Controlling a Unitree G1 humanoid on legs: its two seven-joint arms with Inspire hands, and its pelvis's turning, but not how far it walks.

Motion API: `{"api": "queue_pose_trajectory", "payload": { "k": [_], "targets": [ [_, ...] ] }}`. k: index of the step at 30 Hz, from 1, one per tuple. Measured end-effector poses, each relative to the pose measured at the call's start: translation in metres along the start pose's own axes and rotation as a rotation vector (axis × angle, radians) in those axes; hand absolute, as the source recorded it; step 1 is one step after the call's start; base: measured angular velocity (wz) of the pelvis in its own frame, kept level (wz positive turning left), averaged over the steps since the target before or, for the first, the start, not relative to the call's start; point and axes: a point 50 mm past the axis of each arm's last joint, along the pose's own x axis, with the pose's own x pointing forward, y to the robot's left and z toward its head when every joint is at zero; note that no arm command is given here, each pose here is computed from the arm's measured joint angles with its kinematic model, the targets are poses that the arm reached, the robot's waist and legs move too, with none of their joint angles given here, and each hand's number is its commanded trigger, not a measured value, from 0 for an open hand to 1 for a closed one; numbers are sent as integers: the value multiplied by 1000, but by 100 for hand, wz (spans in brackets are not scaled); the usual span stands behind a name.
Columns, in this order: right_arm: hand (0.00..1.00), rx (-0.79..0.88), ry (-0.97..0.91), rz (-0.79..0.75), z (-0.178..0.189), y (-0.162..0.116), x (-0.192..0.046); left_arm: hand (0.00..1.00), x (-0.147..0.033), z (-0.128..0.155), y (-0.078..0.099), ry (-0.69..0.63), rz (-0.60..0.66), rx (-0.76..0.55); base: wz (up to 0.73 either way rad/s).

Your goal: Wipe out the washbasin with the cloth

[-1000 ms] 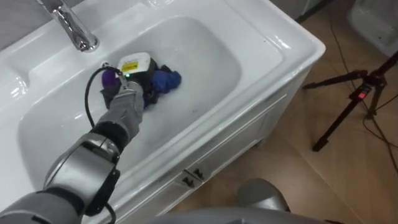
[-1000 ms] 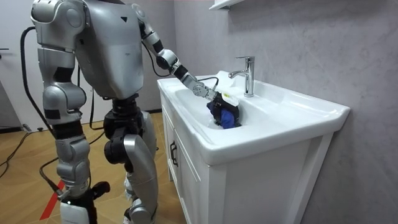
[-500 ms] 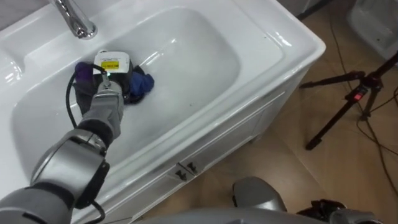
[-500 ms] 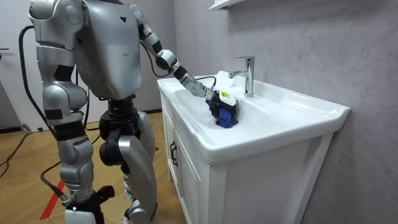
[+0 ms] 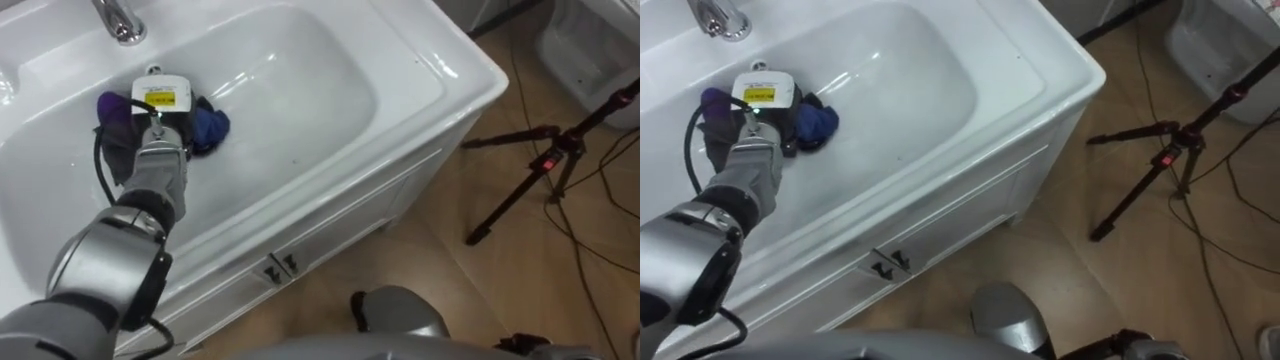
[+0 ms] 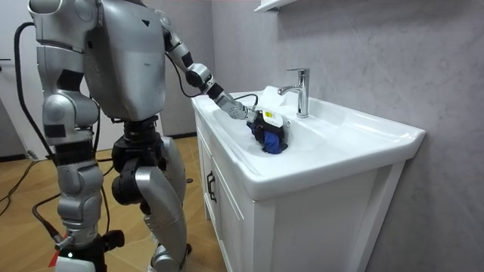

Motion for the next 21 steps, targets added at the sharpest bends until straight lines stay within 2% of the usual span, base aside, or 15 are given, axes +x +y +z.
{"api": "queue_pose_trajectory", "payload": {
  "k": [4,11,21],
  "targets": [
    [0,-8,15,-25,-1,1,0,100,-5,-2,-12,-14,-22,53,0],
    [0,-4,34,-40,-2,2,0,100,-9,0,-15,-28,-2,83,10],
    [0,-1,53,-52,-2,1,0,100,-18,-18,-28,71,-19,140,4]
  ]
}}
